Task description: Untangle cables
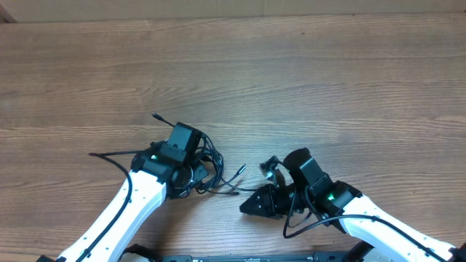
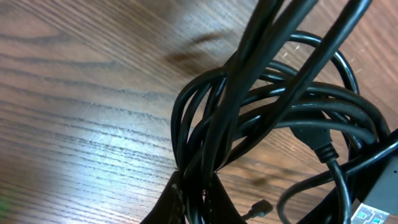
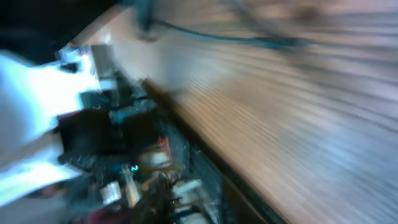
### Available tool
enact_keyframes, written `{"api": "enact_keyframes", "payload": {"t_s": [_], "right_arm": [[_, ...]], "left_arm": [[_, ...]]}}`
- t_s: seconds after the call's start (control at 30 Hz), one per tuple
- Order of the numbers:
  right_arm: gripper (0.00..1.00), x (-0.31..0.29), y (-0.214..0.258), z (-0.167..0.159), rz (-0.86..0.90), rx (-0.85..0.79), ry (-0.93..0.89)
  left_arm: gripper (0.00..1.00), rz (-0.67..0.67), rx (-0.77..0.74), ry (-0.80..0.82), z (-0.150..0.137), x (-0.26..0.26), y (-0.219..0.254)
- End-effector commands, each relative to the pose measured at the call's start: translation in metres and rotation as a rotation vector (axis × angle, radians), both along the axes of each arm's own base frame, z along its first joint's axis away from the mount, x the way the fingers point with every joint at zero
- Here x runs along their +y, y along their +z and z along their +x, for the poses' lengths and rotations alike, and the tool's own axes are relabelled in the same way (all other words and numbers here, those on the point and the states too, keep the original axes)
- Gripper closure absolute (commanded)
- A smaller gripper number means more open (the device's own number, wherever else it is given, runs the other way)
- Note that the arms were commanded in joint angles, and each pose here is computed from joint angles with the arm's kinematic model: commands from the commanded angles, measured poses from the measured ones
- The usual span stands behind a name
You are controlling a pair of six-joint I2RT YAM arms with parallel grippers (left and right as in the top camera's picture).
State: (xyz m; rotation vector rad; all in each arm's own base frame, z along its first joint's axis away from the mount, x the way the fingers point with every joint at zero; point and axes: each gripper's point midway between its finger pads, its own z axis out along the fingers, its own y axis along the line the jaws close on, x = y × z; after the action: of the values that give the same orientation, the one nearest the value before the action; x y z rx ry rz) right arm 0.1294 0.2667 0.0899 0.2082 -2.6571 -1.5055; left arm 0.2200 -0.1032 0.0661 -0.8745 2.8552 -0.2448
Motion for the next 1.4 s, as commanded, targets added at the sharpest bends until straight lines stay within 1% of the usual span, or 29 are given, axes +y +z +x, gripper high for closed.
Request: {"api": "enact_keyframes", "payload": {"t_s": [0.0,0.1,0.23,0.27,0.33,0.47,0.63,0.73,0.8,0.9,1.07,1.17,1.37], "right_arm": [[0.81,0.011,0.042,-0.011,0.183,-0.049,0.123],[0.80,0.012,0.063,0.000,0.230,-0.115,0.108],[0.68,0.012,0.086,0.029,0.269,-0.260,0.029],[0.67,0.012,0.089,0.037,0.273,-0.297,0.007],[0.67,0.014,0.097,0.051,0.286,-0.362,-0.039],[0.69,0.015,0.103,0.068,0.275,-0.408,-0.128],[0.69,0.020,0.096,0.070,0.227,-0.425,-0.165],[0.69,0.018,0.085,0.076,0.166,-0.430,-0.213],[0.69,0.013,0.077,0.081,0.118,-0.425,-0.249],[0.74,0.002,0.059,0.087,0.024,-0.407,-0.306],[0.75,-0.021,0.030,0.095,-0.146,-0.384,-0.396],[0.75,-0.026,0.023,0.095,-0.183,-0.375,-0.410],[0.72,-0.024,0.025,0.093,-0.168,-0.370,-0.397]], "left_arm": [[0.96,-0.034,-0.011,-0.039,0.003,-0.009,0.007],[0.96,-0.045,-0.040,-0.100,0.005,-0.012,0.012],[0.96,-0.080,-0.088,-0.206,0.004,-0.020,0.022],[0.96,-0.092,-0.100,-0.232,0.004,-0.023,0.026],[0.96,-0.107,-0.121,-0.260,0.003,-0.025,0.031],[0.96,-0.158,-0.143,-0.280,0.000,-0.033,0.040],[0.96,-0.204,-0.177,-0.340,-0.001,-0.053,0.047],[0.96,-0.220,-0.206,-0.387,-0.002,-0.066,0.051],[0.96,-0.229,-0.221,-0.417,-0.004,-0.074,0.053],[0.96,-0.233,-0.222,-0.439,-0.007,-0.080,0.054],[0.96,-0.251,-0.247,-0.480,-0.011,-0.081,0.061],[0.96,-0.274,-0.283,-0.523,-0.014,-0.084,0.071],[0.96,-0.309,-0.364,-0.536,-0.016,-0.085,0.092]]}}
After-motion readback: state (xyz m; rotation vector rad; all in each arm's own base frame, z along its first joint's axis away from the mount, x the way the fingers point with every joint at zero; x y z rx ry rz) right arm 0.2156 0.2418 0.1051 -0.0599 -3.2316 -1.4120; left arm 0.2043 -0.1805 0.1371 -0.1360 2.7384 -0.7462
